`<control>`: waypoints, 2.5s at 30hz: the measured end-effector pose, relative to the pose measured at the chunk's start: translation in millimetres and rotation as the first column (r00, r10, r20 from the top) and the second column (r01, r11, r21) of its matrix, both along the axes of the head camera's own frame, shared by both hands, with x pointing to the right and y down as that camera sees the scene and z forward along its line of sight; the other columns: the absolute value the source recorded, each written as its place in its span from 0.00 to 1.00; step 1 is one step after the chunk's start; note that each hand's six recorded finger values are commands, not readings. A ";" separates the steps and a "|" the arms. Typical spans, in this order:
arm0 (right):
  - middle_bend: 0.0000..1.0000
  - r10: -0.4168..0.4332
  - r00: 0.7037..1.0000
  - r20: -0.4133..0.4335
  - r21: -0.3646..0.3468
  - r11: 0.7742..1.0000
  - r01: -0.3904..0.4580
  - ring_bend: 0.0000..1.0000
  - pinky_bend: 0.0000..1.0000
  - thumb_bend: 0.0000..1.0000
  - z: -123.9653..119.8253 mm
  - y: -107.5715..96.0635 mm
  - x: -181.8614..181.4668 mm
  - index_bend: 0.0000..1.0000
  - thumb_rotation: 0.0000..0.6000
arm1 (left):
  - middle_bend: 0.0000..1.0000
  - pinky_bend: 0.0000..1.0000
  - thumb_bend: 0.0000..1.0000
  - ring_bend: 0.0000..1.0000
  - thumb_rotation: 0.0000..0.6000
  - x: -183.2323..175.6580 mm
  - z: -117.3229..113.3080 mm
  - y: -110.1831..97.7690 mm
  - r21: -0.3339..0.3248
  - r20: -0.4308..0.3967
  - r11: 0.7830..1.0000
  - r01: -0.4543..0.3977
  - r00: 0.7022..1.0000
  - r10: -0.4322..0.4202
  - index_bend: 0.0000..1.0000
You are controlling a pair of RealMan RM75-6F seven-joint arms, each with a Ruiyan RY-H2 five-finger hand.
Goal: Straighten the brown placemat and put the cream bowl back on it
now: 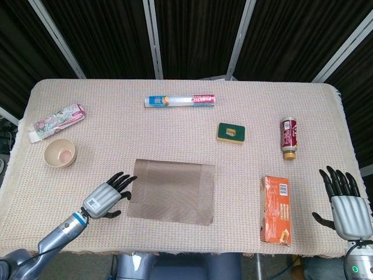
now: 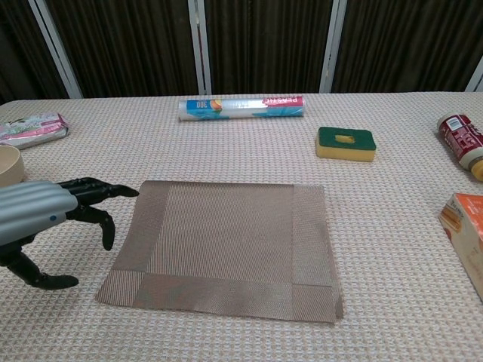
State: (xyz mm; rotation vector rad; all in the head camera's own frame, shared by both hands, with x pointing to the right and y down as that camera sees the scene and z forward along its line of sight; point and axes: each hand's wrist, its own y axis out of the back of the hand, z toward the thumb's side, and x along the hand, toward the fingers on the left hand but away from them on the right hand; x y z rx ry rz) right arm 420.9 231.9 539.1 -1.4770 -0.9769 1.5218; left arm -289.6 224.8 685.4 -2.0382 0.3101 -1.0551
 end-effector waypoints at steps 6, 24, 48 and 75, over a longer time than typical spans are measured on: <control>0.00 -0.002 1.000 -0.002 -0.002 1.000 0.002 0.00 0.00 0.00 0.9 -0.2 -0.4 0.00 1.00 | 0.00 0.00 0.26 0.00 1.00 11.4 10.5 14.2 0.000 -0.020 0.999 -0.046 0.999 0.046 0.42; 0.00 -0.001 1.000 0.001 -0.003 1.000 0.001 0.00 0.00 0.00 0.7 -0.7 0.1 0.00 1.00 | 0.00 0.00 0.28 0.00 1.00 13.5 20.1 22.4 0.029 -0.018 0.998 -0.058 0.998 0.058 0.42; 0.00 0.005 1.000 -0.001 -0.001 1.000 -0.005 0.00 0.00 0.00 -0.2 -0.8 1.4 0.00 1.00 | 0.00 0.00 0.31 0.00 1.00 21.3 19.3 11.9 0.021 -0.032 0.999 -0.028 0.999 0.029 0.44; 0.00 0.008 1.000 0.005 -0.004 1.000 -0.008 0.00 0.00 0.00 -0.3 -1.5 2.3 0.00 1.00 | 0.00 0.00 0.50 0.00 1.00 15.7 32.6 19.8 -0.002 -0.012 1.000 -0.020 1.000 0.020 0.57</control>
